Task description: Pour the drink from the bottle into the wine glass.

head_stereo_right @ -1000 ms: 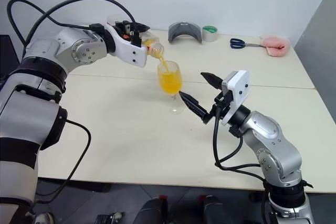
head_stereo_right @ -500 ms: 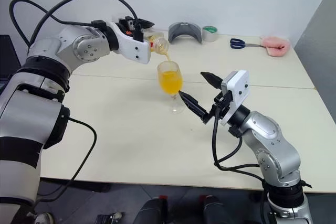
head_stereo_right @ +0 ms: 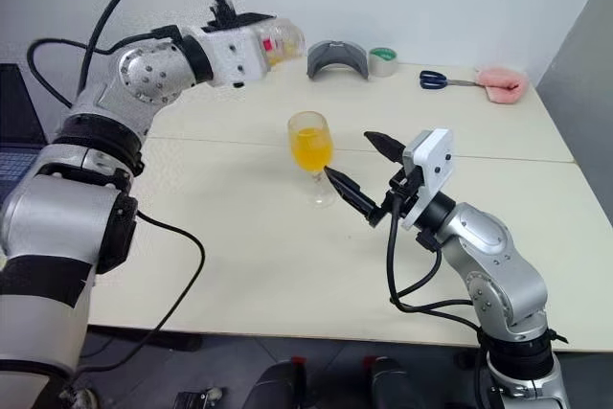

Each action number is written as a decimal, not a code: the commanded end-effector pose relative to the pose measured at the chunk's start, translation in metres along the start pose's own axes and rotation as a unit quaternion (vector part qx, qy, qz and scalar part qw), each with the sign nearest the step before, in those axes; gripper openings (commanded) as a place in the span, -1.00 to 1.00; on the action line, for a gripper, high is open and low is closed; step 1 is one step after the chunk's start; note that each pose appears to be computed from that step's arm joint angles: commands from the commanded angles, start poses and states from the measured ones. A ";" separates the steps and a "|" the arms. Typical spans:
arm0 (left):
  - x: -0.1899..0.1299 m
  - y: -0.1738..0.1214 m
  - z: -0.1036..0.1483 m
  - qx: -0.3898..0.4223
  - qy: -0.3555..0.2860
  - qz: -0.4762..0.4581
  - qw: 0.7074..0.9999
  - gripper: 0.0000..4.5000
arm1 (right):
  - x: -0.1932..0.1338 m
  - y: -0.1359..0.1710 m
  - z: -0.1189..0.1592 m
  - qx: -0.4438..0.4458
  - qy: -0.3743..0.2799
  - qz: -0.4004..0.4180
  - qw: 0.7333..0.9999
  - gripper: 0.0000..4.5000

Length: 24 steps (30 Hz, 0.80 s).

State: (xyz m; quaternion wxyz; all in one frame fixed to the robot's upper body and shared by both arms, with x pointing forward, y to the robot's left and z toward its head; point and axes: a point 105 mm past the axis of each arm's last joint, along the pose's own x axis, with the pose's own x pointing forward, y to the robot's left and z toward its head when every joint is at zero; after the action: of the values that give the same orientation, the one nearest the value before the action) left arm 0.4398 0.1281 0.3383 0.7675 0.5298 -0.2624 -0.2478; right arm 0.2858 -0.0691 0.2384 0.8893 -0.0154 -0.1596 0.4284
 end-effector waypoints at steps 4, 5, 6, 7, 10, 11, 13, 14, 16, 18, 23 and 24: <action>-0.008 0.027 -0.002 -0.181 -0.030 0.108 0.977 -0.26 | 0.004 0.011 0.016 -0.001 -0.017 0.032 0.999 1.00; -0.012 0.022 -0.012 -0.214 -0.017 0.123 0.969 -0.26 | 0.002 0.014 0.014 0.000 -0.009 0.043 0.999 1.00; -0.015 0.017 -0.020 -0.245 -0.005 0.137 0.960 -0.26 | 0.000 0.017 0.012 0.001 -0.001 0.053 0.999 1.00; -0.020 0.010 -0.030 -0.279 0.010 0.155 0.948 -0.26 | -0.004 0.021 0.010 0.003 0.010 0.067 0.998 1.00; -0.034 -0.004 -0.049 -0.350 0.045 0.193 0.916 -0.26 | -0.015 0.032 0.001 0.009 0.038 0.101 0.994 1.00; -0.038 -0.007 -0.054 -0.368 0.056 0.204 0.905 -0.26 | -0.019 0.035 -0.002 0.013 0.045 0.111 0.993 1.00; -0.049 -0.013 -0.066 -0.404 0.078 0.234 0.881 -0.26 | -0.028 0.039 -0.008 0.017 0.060 0.127 0.990 1.00; -0.055 -0.017 -0.073 -0.422 0.091 0.248 0.867 -0.26 | -0.032 0.041 -0.010 0.018 0.066 0.135 0.988 1.00; -0.065 -0.028 -0.084 -0.443 0.115 0.260 0.850 -0.26 | -0.037 0.042 -0.013 0.019 0.073 0.145 0.987 1.00; -0.075 -0.044 -0.093 -0.450 0.135 0.261 0.843 -0.26 | -0.040 0.042 -0.016 0.017 0.078 0.148 0.986 1.00; -0.087 -0.080 -0.099 -0.463 0.150 0.243 0.839 -0.26 | -0.040 0.040 -0.019 0.017 0.076 0.145 0.986 1.00; -0.089 -0.088 -0.101 -0.467 0.152 0.240 0.837 -0.26 | -0.039 0.040 -0.020 0.018 0.075 0.142 0.987 1.00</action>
State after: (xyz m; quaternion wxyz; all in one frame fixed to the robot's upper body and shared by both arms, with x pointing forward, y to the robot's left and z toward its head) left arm 0.4357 0.2324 0.1928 0.9942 0.0564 -0.0716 -0.0563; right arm 0.2418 -0.0723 0.1961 0.8322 -0.0496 -0.0615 0.5488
